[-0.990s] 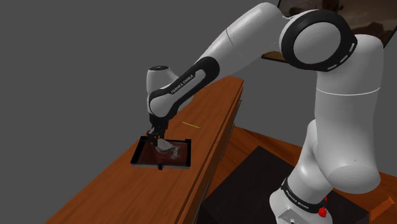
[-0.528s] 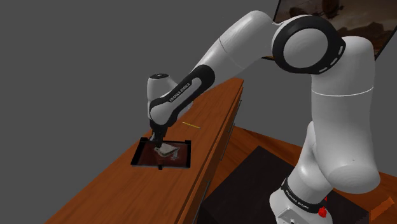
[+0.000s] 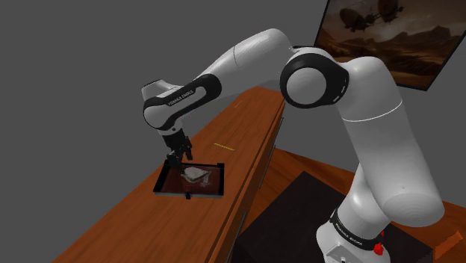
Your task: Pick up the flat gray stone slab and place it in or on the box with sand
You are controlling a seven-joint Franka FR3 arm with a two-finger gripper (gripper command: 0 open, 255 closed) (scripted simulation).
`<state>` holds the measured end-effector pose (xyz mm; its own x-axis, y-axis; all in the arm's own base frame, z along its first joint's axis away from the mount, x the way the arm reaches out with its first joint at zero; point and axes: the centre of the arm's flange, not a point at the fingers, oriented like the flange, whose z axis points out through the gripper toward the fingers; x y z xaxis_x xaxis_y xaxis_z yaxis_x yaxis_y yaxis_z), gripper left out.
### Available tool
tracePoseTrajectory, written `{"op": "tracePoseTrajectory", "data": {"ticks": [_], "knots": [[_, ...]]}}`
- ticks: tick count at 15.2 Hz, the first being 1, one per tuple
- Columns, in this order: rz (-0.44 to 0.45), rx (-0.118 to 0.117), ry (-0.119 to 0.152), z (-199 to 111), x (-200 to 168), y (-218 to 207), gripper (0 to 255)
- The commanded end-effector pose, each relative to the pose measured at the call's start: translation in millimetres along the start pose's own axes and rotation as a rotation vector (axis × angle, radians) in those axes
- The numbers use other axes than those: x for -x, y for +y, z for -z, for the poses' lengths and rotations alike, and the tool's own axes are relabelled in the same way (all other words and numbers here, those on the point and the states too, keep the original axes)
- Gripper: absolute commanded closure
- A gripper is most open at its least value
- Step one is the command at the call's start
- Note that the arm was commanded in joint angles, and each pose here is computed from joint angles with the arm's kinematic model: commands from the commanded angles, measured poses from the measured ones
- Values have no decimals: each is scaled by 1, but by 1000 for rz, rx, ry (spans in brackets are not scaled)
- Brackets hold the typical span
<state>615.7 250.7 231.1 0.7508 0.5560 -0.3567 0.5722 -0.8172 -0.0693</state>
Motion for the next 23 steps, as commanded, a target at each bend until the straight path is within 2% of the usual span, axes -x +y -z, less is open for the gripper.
{"op": "tracePoseTrajectory", "data": {"ticks": [1, 7, 14, 15, 23], "knots": [[32, -31, -174, -9, 7, -2, 0], [32, -31, -174, -38, 12, -3, 0], [32, -31, -174, -38, 12, -3, 0], [32, -31, -174, -38, 12, -3, 255], [32, -31, -174, -38, 12, -2, 255]]}}
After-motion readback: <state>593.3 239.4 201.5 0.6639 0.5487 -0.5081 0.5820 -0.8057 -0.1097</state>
